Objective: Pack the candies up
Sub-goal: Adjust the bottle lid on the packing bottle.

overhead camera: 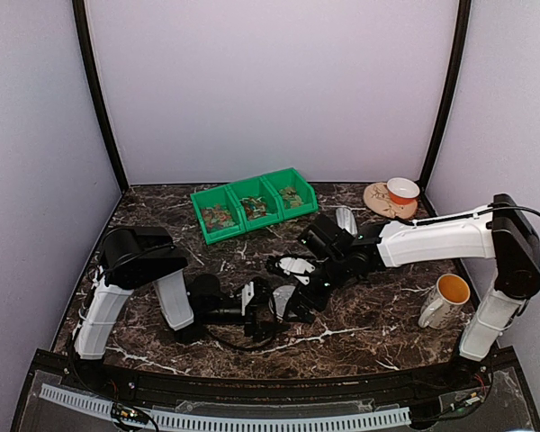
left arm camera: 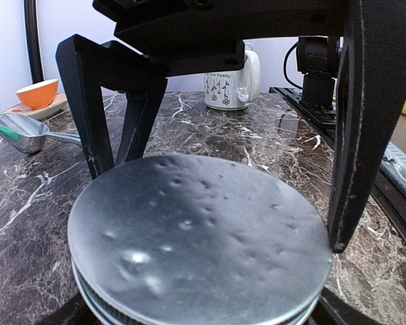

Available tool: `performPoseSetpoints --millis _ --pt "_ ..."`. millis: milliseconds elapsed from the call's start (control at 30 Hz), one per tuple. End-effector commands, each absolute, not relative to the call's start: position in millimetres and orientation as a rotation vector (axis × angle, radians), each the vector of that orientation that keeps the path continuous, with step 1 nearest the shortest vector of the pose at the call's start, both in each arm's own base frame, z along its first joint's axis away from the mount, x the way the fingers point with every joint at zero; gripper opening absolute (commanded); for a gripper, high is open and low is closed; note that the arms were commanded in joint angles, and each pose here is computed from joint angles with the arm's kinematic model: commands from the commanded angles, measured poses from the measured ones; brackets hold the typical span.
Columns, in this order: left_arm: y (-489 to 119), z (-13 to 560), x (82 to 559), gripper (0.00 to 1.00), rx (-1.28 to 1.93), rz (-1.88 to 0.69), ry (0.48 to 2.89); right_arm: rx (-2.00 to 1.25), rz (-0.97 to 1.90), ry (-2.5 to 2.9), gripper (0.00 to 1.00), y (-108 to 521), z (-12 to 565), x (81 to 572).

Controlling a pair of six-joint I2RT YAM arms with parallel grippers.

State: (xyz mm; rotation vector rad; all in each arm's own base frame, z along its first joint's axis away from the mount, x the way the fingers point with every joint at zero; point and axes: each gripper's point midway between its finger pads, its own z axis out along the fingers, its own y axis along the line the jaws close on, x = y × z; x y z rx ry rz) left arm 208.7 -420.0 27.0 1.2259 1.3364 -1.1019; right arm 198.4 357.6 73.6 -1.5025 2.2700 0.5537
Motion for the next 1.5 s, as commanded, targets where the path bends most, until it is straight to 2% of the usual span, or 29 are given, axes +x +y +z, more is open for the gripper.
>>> performPoseSetpoints --millis 0,500,800,1233,1467 --pt "-397 -58 185 0.86 1.336 -1.1 1.656 -1.447 0.539 2.227 0.99 360 86 208" --pt "-397 -59 185 0.86 1.336 -1.098 1.662 -1.449 0.494 2.196 0.9 361 90 209" --pt "-398 -58 184 0.86 1.339 -1.103 1.659 -1.474 0.49 2.201 0.9 362 88 208" --pt "-398 -58 184 0.86 1.342 -1.106 1.656 -1.497 0.447 2.205 0.81 358 93 210" --pt "-398 -59 183 0.86 1.348 -1.107 1.655 -1.545 0.421 2.218 0.8 360 99 211"
